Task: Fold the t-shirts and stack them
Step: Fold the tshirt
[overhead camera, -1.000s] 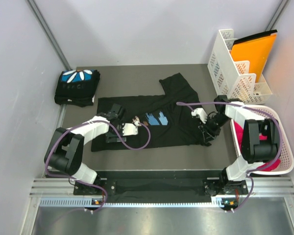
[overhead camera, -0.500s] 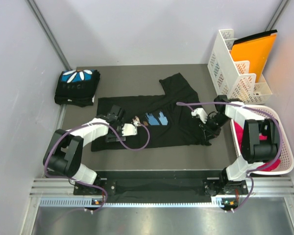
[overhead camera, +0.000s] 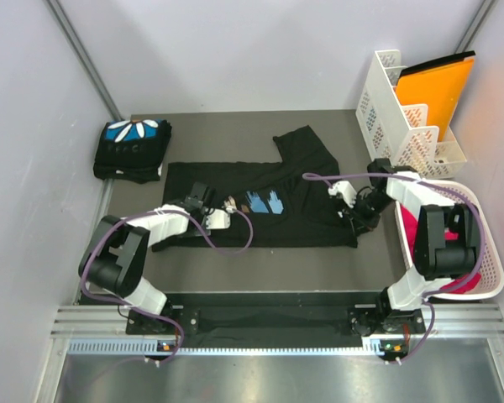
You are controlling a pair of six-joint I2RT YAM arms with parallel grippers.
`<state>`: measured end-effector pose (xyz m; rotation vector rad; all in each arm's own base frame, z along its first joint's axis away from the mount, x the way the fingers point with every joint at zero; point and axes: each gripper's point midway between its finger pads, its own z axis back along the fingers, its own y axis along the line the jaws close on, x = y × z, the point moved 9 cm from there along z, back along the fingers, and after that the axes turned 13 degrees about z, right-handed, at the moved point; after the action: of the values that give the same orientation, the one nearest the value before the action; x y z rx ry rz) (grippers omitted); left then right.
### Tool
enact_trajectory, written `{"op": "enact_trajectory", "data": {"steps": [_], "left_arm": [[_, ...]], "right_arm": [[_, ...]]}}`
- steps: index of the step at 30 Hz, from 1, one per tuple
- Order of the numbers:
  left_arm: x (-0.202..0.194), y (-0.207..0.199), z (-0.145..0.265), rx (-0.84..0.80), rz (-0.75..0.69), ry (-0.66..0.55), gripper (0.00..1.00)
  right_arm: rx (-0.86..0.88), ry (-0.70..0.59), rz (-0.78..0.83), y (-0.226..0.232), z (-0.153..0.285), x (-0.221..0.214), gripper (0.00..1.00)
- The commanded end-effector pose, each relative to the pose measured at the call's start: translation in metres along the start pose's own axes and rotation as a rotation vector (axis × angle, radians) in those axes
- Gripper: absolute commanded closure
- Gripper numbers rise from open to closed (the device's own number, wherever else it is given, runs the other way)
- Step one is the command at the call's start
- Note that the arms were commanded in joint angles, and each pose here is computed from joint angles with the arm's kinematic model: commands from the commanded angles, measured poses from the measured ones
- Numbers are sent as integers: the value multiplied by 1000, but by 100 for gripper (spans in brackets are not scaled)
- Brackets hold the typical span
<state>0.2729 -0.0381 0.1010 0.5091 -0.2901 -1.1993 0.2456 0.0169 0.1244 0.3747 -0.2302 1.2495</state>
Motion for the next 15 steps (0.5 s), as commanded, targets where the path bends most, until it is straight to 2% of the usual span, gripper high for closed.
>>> {"op": "enact_trajectory", "data": {"steps": [1,2,5,6,9,15], "left_arm": [[-12,-46,-34,-221,5,-10,30],[-11,-44,-34,-215,10,-14,30],[-8,-41,-33,-216,18,-14,29],[-9,-42,-34,-223,18,-9,28],[-6,-38,-31,-219,30,-19,27],[1,-28,-20,-221,69,-77,23]], "right_arm": [[-79,-15,57,-17,14,14,96],[-85,-17,61,-19,16,16,95],[-59,-20,60,-21,16,18,71],[-44,-19,63,-20,16,18,59],[-40,-10,72,-18,15,16,55],[-62,6,92,-16,20,16,55]]}}
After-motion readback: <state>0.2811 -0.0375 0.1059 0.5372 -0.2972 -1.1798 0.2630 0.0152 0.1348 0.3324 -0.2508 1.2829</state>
